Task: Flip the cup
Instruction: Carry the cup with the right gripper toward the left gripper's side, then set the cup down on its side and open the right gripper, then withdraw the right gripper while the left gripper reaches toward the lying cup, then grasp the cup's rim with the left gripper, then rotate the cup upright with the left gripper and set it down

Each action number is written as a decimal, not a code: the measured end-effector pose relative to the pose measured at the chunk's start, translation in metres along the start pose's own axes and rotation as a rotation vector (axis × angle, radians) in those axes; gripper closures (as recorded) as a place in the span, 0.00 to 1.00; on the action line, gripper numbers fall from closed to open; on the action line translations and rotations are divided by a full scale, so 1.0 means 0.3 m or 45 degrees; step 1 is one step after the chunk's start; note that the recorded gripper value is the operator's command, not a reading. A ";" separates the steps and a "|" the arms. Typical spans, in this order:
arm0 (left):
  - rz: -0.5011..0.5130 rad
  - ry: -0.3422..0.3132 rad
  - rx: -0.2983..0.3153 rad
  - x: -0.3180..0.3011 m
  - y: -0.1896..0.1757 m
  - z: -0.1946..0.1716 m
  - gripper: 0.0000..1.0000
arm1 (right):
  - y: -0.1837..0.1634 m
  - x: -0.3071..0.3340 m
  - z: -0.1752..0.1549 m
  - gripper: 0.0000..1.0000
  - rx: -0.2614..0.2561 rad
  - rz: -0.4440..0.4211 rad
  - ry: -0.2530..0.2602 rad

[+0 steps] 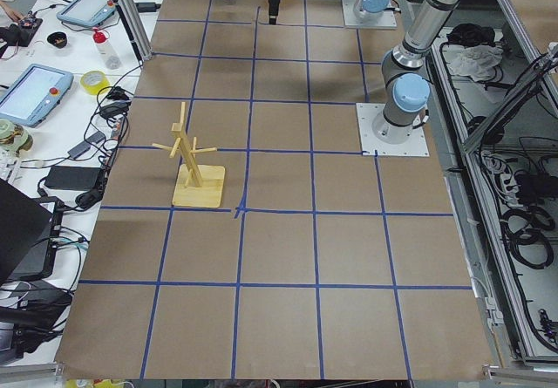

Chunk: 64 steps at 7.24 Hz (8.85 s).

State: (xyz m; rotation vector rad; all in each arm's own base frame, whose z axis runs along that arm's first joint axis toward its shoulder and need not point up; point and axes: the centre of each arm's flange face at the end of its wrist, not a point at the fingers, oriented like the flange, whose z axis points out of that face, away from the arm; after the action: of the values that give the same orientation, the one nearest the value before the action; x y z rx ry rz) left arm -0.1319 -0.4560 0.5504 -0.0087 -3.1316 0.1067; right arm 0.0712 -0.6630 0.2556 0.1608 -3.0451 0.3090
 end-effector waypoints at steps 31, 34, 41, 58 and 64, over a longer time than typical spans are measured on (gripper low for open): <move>0.091 0.496 -0.097 -0.223 -0.175 0.387 0.00 | 0.218 -0.089 -0.607 0.00 -0.170 -0.018 -0.068; 0.113 0.797 -0.058 -0.223 -0.271 0.707 0.00 | 0.335 -0.067 -0.830 0.00 -0.198 0.132 -0.059; 0.093 1.067 0.020 -0.217 -0.434 1.170 0.07 | 0.293 -0.065 -0.822 0.00 -0.320 0.252 -0.072; -0.380 1.279 -0.207 -0.063 -0.462 1.171 0.98 | 0.277 -0.063 -0.827 0.00 -0.255 0.231 -0.062; -0.206 0.342 -0.049 -0.200 -0.472 0.933 0.95 | 0.277 -0.062 -0.824 0.00 -0.258 0.230 -0.059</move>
State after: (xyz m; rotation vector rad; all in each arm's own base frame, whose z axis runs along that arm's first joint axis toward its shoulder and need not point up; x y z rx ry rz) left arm -0.0749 -0.6167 0.2802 0.2117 -2.8518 0.0394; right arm 0.0966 -0.5299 0.4791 -0.1222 -3.1170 0.0053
